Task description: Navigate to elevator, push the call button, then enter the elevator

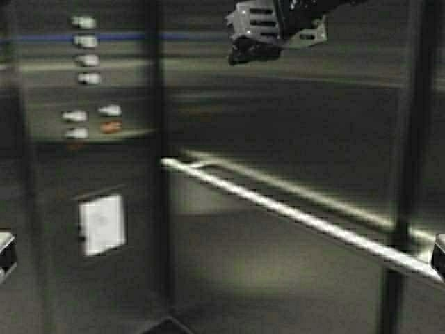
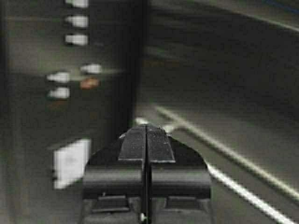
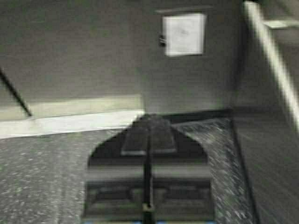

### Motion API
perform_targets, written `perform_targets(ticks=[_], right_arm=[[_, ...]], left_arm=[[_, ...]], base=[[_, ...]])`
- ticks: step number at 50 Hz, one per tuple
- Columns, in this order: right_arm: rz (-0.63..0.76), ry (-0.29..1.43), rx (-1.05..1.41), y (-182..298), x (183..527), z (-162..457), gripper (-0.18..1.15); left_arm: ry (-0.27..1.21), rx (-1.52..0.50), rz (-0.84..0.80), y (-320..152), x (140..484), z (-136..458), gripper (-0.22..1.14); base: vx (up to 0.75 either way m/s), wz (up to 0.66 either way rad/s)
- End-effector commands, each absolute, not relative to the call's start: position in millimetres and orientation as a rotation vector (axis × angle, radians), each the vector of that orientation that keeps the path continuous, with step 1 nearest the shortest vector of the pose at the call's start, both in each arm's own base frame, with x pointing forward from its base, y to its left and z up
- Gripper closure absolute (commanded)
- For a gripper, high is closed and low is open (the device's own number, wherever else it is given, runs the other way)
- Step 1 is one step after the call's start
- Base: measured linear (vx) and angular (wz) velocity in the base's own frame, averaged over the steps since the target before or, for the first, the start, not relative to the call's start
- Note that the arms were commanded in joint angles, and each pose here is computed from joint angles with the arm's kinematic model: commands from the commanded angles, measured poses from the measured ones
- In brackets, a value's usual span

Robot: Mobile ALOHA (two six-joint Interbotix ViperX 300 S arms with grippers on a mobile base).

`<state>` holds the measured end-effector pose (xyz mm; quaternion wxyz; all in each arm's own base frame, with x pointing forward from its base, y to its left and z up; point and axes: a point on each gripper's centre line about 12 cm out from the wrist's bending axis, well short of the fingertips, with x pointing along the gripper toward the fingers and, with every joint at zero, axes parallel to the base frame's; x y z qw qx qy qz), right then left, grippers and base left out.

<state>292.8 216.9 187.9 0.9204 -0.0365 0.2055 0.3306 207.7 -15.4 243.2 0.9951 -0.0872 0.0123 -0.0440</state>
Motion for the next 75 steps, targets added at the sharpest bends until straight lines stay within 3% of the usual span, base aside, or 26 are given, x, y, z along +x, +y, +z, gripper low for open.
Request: perform_targets(ticks=[1,60,75], right_arm=[[0.684,0.389,-0.069,218,295,197,0.92],[0.718,0.384,-0.138,229,295,190,0.92],[0.664,0.421,-0.117,215,313,160,0.91]], left_arm=[[0.011,-0.177,-0.091,-16,212,249,0.89],[0.009,-0.198,-0.090,-16,210,249,0.89],[0.000,-0.203,-0.092,-16,208,250,0.89]], base=[[0.17,0.24],[0.23,0.17],[0.22,0.28]])
